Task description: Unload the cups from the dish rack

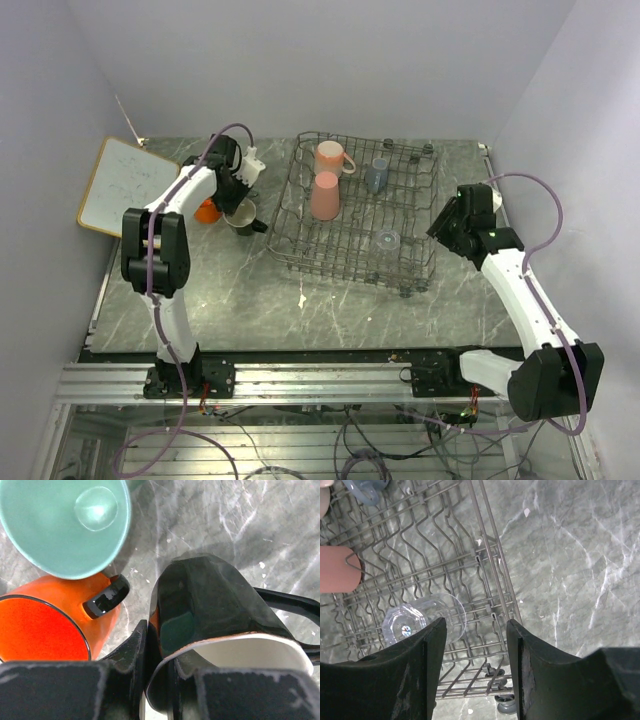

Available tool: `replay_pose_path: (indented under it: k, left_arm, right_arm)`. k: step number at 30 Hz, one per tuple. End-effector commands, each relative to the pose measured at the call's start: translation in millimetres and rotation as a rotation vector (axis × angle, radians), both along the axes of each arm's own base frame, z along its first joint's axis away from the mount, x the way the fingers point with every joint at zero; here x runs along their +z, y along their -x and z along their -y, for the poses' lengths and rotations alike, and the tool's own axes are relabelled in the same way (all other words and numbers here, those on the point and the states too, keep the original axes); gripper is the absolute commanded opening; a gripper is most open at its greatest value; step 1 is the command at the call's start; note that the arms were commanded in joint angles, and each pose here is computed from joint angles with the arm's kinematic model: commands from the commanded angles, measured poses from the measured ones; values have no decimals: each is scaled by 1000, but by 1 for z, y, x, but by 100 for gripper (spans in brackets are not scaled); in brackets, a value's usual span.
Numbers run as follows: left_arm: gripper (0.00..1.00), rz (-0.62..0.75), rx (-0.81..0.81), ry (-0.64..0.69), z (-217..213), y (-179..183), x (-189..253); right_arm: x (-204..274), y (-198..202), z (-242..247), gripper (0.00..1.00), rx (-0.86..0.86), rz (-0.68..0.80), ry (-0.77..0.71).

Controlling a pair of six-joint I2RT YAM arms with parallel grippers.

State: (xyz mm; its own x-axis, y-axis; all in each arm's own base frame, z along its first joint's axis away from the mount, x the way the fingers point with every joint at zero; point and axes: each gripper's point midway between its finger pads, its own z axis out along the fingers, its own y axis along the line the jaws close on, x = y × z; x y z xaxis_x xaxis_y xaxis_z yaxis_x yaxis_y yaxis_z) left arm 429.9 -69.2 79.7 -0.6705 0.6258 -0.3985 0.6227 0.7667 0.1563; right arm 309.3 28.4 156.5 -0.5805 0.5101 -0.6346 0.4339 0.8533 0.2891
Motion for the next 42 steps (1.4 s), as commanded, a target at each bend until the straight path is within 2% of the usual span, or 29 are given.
replay_pose_path:
  k: [1, 3, 8, 15, 18, 20, 21, 31, 35, 42]
  left_arm:
    - [7, 67, 7, 22, 9, -19, 18]
    - [9, 63, 4, 6, 9, -18, 16]
    - [28, 73, 16, -29, 4, -22, 24]
    - [67, 197, 9, 46, 14, -26, 89]
    - [69, 237, 9, 67, 16, -23, 119]
    - [83, 259, 1, 71, 14, -16, 137]
    - [86, 268, -7, 75, 14, -12, 143]
    - [87, 259, -88, 132, 18, 45, 167]
    - [99, 230, -108, 155, 20, 66, 163]
    - [98, 189, -146, 173, 22, 90, 151]
  right_arm:
    - [11, -5, 5, 52, 5, 10, -1]
    - [16, -9, 1, 53, 19, 29, -15]
    - [44, -24, -4, 60, 44, 102, -25]
    - [65, -62, -26, 71, 101, 148, 2]
    - [65, -84, -47, 75, 140, 145, 22]
    - [62, -100, -71, 76, 184, 129, 49]
    - [61, -107, -82, 77, 203, 127, 64]
    - [43, -191, -134, 78, 376, 85, 153]
    - [36, -227, -157, 76, 477, 92, 166]
    - [-7, -262, -190, 74, 608, 95, 143]
